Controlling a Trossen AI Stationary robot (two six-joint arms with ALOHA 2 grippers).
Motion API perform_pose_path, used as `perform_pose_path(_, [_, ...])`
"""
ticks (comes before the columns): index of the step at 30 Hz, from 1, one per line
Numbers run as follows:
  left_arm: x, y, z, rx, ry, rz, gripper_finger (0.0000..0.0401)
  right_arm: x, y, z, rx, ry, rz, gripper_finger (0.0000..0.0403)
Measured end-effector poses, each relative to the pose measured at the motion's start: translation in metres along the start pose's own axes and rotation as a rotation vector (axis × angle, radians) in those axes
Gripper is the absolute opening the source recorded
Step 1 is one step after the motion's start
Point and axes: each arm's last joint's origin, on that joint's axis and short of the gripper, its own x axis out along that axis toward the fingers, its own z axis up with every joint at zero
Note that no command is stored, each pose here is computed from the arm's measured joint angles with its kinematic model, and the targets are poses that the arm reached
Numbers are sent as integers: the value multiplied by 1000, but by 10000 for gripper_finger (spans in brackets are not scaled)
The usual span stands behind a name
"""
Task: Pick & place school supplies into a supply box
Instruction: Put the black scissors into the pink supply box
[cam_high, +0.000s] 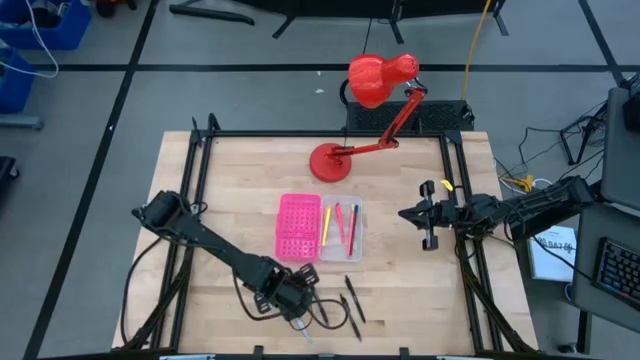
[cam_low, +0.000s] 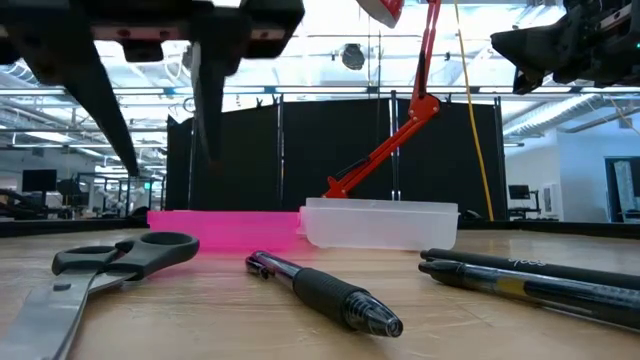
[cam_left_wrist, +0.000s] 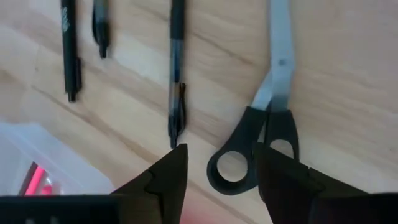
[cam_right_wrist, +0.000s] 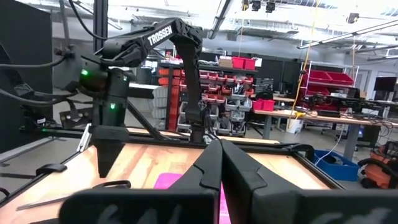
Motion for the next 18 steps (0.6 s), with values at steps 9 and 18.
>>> perform_pose_path(9, [19, -13, -18, -29, 72, -51, 189, 0, 0, 0, -14, 0, 0, 0])
perform_pose_path(18, [38, -21, -34, -25, 83, -57, 189, 0, 0, 0, -15, 0, 0, 0])
